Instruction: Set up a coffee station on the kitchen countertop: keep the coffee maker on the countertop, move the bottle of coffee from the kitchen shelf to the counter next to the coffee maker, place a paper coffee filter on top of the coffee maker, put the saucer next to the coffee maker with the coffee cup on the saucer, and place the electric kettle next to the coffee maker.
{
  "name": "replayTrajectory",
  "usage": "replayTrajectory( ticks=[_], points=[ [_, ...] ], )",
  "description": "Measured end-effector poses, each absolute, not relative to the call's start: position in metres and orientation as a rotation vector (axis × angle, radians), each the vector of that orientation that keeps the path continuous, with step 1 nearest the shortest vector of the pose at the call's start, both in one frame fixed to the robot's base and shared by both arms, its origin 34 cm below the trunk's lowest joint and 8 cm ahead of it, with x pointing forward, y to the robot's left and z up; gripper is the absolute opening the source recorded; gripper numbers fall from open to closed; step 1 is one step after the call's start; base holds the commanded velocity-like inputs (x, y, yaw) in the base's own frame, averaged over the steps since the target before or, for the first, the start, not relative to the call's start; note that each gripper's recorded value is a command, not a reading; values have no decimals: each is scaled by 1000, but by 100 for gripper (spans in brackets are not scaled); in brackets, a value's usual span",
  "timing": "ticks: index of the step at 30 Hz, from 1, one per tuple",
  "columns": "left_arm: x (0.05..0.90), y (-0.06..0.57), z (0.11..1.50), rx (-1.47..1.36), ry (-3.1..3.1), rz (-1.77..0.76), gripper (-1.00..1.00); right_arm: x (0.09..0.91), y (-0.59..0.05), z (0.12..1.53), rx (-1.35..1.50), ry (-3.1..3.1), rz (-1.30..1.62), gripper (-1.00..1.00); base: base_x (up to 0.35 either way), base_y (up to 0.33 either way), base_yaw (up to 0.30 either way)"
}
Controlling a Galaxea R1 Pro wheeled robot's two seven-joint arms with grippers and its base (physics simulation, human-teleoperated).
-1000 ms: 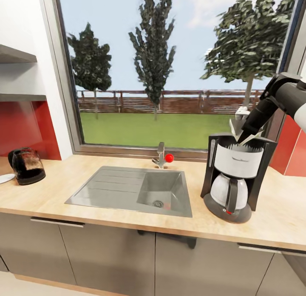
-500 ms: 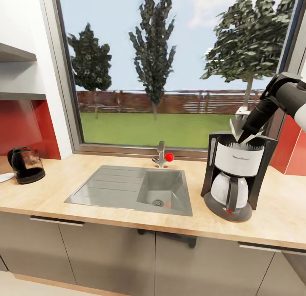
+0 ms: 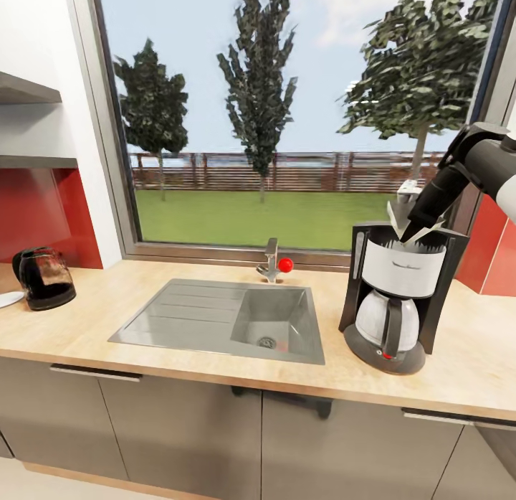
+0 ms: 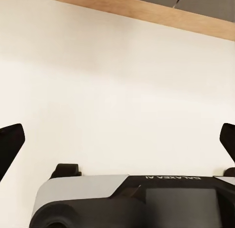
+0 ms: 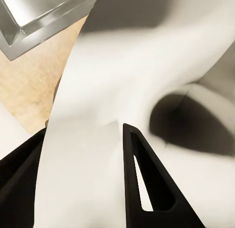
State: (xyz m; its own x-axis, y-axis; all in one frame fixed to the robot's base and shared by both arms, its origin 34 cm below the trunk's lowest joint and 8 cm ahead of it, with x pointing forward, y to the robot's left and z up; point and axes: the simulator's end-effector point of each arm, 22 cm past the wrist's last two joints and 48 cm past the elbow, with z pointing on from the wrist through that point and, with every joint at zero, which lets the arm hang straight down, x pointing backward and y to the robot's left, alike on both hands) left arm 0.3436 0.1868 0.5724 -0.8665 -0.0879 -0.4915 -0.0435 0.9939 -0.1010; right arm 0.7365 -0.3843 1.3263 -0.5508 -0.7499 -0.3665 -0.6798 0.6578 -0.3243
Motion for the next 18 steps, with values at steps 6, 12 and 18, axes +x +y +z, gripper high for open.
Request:
replayTrajectory(
  ticks=[6, 12, 18],
  points=[
    [344, 187, 572, -92, 2619, -117, 100, 736, -384, 1326, -1111, 2401, -196, -100, 0, 0, 0],
    [344, 187, 567, -92, 2620, -118, 100, 737, -384, 1321, -1110, 2402, -197, -100, 0, 0, 0],
    [344, 187, 565, -93, 2621, -118, 100, 737, -384, 1319, -1109, 2402, -197, -100, 0, 0, 0]
  ],
)
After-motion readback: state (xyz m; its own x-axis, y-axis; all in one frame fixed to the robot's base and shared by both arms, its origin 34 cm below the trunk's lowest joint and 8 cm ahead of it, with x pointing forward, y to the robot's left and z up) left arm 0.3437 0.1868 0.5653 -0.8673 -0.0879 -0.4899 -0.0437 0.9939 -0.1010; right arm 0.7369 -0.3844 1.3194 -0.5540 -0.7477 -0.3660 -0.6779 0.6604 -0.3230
